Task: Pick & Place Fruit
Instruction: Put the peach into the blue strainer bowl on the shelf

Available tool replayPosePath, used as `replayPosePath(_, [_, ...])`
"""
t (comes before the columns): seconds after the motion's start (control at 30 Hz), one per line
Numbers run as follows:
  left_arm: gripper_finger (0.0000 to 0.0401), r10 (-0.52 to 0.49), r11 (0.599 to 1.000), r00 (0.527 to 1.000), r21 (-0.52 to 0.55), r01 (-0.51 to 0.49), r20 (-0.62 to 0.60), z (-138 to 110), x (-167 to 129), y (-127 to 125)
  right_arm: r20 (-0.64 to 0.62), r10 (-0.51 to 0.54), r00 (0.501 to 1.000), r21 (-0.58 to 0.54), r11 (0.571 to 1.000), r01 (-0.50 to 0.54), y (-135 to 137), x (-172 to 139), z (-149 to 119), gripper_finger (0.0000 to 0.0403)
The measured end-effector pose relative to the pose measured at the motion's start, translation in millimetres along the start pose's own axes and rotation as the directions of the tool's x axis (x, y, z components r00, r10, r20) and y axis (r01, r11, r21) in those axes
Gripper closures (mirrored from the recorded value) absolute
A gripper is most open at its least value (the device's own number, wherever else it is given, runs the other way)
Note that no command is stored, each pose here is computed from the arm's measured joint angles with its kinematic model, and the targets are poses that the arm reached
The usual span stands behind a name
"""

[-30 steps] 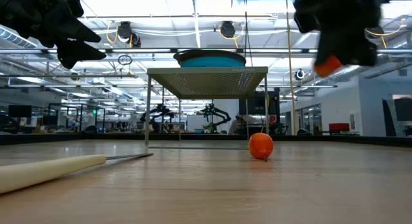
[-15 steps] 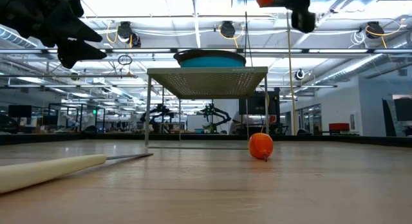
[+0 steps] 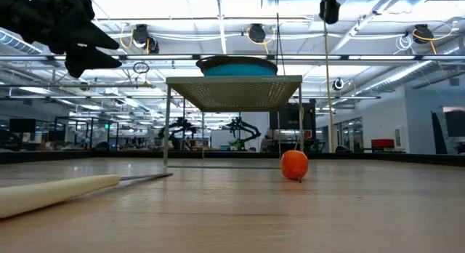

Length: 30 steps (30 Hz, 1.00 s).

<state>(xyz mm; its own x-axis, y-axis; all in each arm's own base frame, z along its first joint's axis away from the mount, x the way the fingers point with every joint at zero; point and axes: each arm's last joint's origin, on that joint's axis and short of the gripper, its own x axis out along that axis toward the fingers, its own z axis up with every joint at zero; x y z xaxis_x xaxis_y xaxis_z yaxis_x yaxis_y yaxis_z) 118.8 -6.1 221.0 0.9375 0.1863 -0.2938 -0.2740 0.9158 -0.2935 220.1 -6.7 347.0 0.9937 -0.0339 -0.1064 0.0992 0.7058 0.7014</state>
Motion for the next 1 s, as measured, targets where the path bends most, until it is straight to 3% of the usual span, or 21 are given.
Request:
replayPosePath(0.2, [0.016, 0.01, 1.0, 1.0, 0.0, -0.01, 0.004, 0, 0, 0, 0.024, 0.007, 1.0, -0.171, 0.985, -0.003, -5, 0, 8, 0.0294])
replayPosePath(0.37, [0.016, 0.01, 1.0, 1.0, 0.0, -0.01, 0.005, 0, 0, 0, 0.046, -0.011, 0.999, -0.455, 0.89, 0.03, -9, 0, 12, 0.0296])
replayPosePath(0.53, [0.016, 0.01, 1.0, 1.0, -0.023, -0.01, 0.005, 0, 0, 0, 0.065, -0.024, 0.998, -0.7, 0.712, 0.063, -13, -1, 16, 0.0286])
replayPosePath(0.67, [0.016, 0.011, 0.999, 1.0, -0.042, -0.011, 0.005, 0, 0, 0, 0.096, -0.022, 0.995, -0.842, 0.531, 0.093, -14, -1, 21, 0.0285])
replayPosePath(0.87, [0.016, 0.011, 0.999, 1.0, -0.045, -0.011, 0.005, 0, 0, 0, 0.163, 0.017, 0.986, -0.959, 0.238, 0.155, -12, -2, 29, 0.029])
replayPosePath(0.93, [0.016, 0.011, 0.999, 1.0, -0.045, -0.011, 0.005, 0, 0, 0, 0.183, 0.025, 0.983, -0.97, 0.168, 0.176, -12, -2, 32, 0.0288])
replayPosePath(1.0, [0.016, 0.011, 0.999, 1.0, -0.045, -0.011, 0.005, 0, 0, 0, 0.202, 0.029, 0.979, -0.972, 0.129, 0.197, -13, -1, 34, 0.0286])
